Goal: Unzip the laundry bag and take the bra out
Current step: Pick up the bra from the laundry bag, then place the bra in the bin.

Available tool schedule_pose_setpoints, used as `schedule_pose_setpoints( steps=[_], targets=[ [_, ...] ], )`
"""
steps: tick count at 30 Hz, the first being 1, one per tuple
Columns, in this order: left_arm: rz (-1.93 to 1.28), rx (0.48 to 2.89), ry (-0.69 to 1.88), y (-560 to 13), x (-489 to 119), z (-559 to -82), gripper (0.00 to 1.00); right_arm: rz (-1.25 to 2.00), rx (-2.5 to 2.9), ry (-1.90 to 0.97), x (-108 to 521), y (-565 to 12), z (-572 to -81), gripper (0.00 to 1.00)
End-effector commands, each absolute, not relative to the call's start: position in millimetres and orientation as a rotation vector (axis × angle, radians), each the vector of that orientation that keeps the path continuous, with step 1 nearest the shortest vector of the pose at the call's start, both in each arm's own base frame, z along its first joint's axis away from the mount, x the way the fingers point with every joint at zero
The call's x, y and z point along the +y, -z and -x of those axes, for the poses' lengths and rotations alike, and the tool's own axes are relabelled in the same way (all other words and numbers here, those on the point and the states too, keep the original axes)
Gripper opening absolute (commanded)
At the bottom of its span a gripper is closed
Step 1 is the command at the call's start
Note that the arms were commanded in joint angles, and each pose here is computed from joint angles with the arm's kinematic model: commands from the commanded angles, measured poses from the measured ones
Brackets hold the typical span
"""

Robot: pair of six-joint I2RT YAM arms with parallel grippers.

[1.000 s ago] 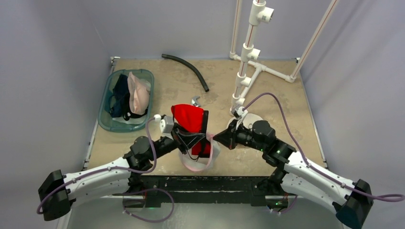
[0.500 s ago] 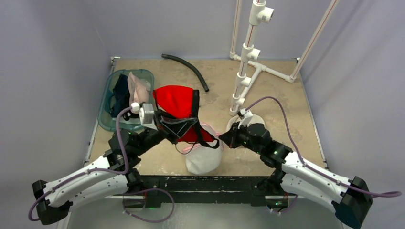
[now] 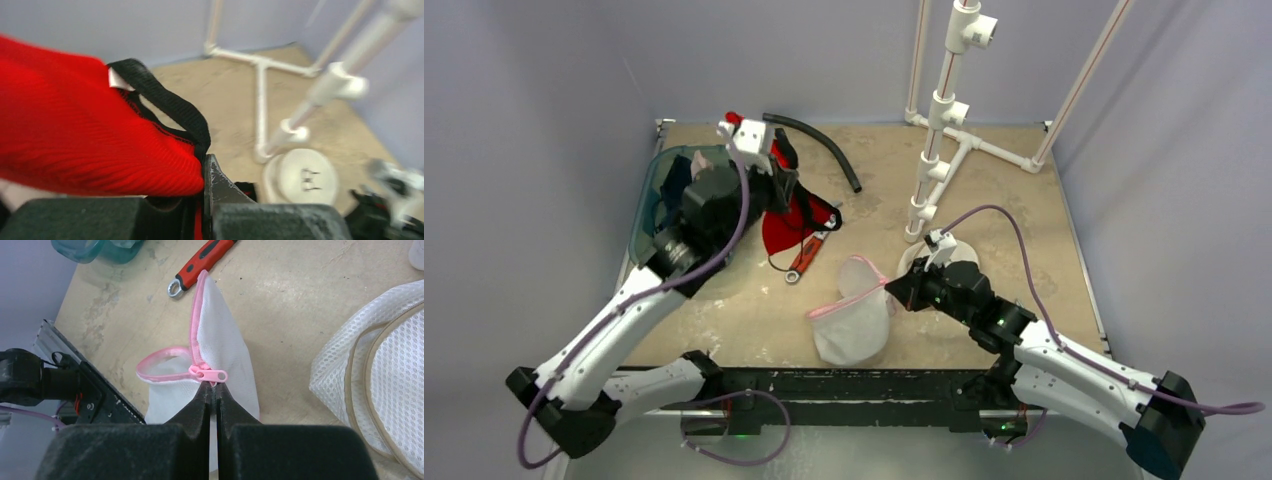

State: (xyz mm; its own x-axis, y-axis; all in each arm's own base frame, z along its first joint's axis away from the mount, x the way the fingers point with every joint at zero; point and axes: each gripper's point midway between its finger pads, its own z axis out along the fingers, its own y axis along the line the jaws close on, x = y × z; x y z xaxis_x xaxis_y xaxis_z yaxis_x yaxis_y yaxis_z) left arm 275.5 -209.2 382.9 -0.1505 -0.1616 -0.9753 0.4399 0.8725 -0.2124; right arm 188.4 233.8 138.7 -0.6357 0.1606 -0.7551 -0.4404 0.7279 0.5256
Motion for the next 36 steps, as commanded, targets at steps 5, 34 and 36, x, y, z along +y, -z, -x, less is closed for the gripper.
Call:
schedule_pose_setpoints(
  steps=[5,34,36],
  targets=[
    [-0.093,1.94,0.35,-358.9,-125.9,-346.3,0.0,0.261,2.045,-0.928,236.8,-143.9,-185.8,0.0],
    [0.32,2.425,-0.334,-186.0,81.9,-430.9,0.0,0.405,2.001,-1.063,247.5,-146.6,-161.7,0.0],
    [0.335,2.425,-0.391,-184.3,89.4,-426.2,0.0,0.408,2.008,-1.062,247.9,-144.7,-161.8,0.0]
  ],
)
